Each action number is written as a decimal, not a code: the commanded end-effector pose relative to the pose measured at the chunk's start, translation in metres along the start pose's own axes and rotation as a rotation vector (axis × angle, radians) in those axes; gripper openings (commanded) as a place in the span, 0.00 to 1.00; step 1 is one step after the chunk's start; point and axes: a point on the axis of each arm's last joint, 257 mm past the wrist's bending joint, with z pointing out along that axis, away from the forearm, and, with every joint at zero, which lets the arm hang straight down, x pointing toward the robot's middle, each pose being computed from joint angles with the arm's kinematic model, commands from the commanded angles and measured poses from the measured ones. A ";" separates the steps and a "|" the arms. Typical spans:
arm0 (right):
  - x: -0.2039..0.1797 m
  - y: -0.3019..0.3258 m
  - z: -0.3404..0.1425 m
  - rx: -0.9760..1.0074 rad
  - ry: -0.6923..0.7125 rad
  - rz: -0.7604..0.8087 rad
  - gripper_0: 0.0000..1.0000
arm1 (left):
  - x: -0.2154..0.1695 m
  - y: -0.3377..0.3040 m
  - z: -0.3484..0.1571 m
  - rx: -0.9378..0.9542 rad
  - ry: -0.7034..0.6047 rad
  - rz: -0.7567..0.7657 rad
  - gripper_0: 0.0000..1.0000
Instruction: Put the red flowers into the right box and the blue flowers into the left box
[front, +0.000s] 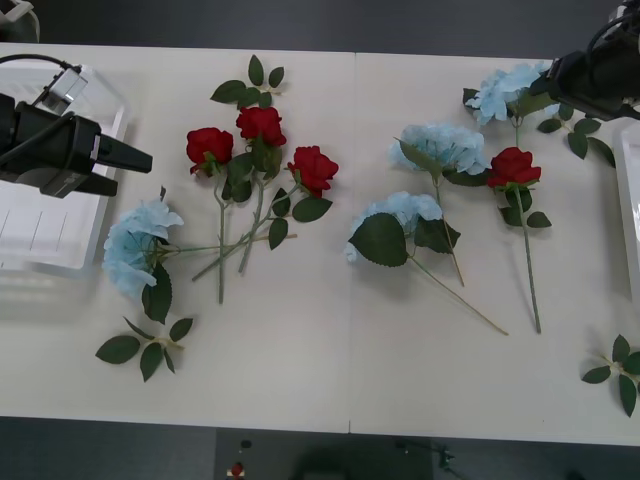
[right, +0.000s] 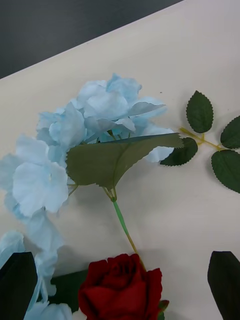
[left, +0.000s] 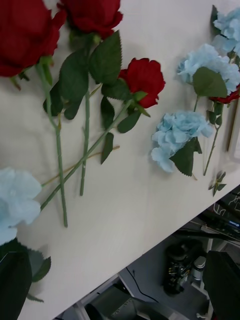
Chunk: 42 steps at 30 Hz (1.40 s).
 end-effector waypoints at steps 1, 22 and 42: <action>-0.020 0.003 0.006 0.041 -0.054 0.036 1.00 | 0.033 0.014 -0.008 -0.096 0.012 -0.159 1.00; 0.027 -0.001 0.064 0.215 -0.109 -0.069 1.00 | 0.081 0.034 0.045 -0.481 -0.320 -0.378 1.00; 0.070 -0.015 0.088 0.206 -0.078 -0.074 1.00 | 0.028 0.112 0.095 -0.652 -0.508 -0.427 1.00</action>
